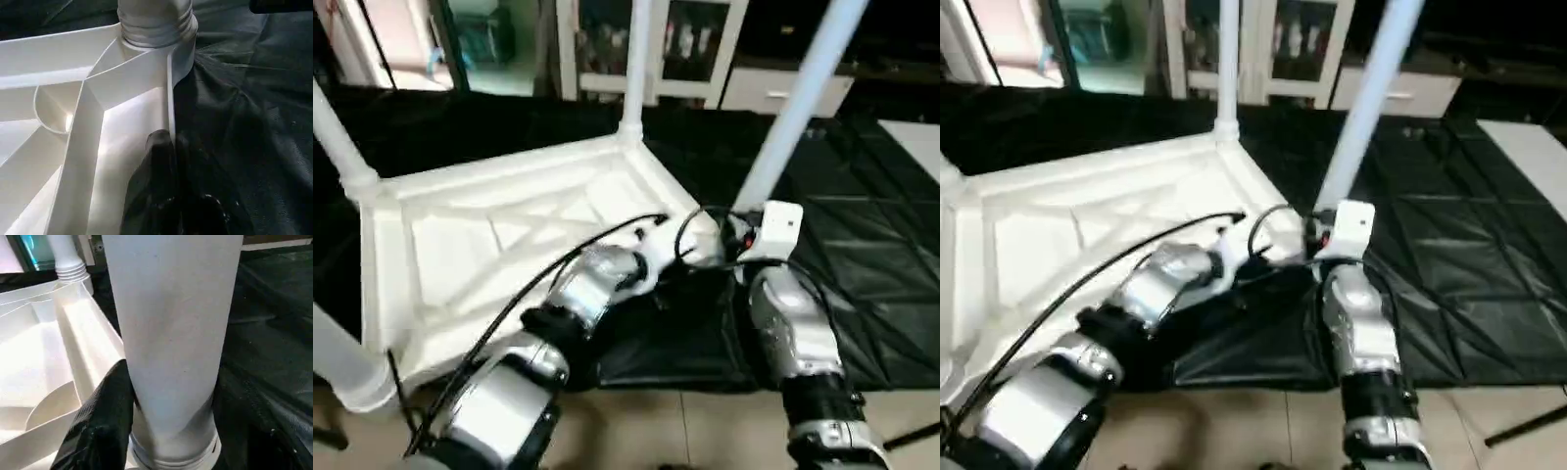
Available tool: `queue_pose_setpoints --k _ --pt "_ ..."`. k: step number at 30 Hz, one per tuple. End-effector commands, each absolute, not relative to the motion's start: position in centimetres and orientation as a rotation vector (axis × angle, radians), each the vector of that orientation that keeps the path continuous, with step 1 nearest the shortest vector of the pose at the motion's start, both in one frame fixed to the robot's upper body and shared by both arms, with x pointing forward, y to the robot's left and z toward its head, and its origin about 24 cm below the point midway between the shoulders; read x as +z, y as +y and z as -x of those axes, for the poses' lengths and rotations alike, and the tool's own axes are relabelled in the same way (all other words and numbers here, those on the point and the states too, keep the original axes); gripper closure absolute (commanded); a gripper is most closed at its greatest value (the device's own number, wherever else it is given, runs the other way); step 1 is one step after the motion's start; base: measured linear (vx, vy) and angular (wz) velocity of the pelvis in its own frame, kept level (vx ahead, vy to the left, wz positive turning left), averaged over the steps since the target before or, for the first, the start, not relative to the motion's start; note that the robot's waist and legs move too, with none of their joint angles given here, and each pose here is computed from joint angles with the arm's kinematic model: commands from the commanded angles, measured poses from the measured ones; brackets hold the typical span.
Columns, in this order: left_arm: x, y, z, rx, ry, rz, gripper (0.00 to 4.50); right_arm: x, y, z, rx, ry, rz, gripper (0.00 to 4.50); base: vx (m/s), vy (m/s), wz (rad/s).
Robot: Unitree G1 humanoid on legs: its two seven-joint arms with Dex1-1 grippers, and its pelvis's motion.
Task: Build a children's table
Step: Rotate leg to tighten
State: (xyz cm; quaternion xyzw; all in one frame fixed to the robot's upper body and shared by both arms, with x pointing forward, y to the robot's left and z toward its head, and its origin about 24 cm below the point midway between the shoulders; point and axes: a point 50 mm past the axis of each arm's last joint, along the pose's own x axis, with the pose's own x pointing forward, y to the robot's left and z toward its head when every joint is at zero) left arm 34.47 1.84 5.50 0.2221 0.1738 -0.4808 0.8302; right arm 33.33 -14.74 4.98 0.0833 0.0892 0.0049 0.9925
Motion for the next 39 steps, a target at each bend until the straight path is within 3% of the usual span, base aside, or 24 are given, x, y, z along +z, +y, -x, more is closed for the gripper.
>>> queue_pose_setpoints --k 1,7,9,14,19,24,33,39 --pt "7.4 1.0 -35.0 -1.021 0.261 -0.478 4.5 3.4 -13.8 -32.8 0.088 0.251 -0.187 2.6 0.0 0.0 0.0" --pt "6.7 2.2 -35.0 -1.056 0.258 -0.51 4.5 4.7 -15.0 -32.9 0.13 0.171 -0.17 2.6 0.0 0.0 0.0" --pt "6.5 2.6 -34.9 -1.069 0.258 -0.516 4.5 4.9 -15.4 -32.7 0.151 0.153 -0.174 2.04 0.0 0.0 0.0" --pt "6.1 3.7 -34.7 -1.093 0.273 -0.531 4.5 5.5 -16.1 -32.0 0.236 0.111 -0.145 1.62 0.0 0.0 0.0" --pt "6.1 5.5 -35.0 -1.094 0.279 -0.539 4.5 6.5 -18.1 -31.0 0.329 0.077 -0.092 1.19 0.0 0.0 0.0" --pt "6.1 5.9 -34.2 -1.245 0.263 -0.544 4.5 6.4 -19.4 -29.7 0.506 0.173 -0.043 0.78 0.0 0.0 0.0" --pt "6.0 6.4 -31.8 -1.474 0.252 -0.466 4.5 6.9 -20.9 -27.9 0.82 0.244 0.053 0.78 0.0 0.0 0.0" --pt "5.9 6.7 -31.4 -1.498 0.259 -0.458 4.5 7.1 -20.9 -27.7 0.896 0.252 0.038 0.78 0.0 0.0 0.0"
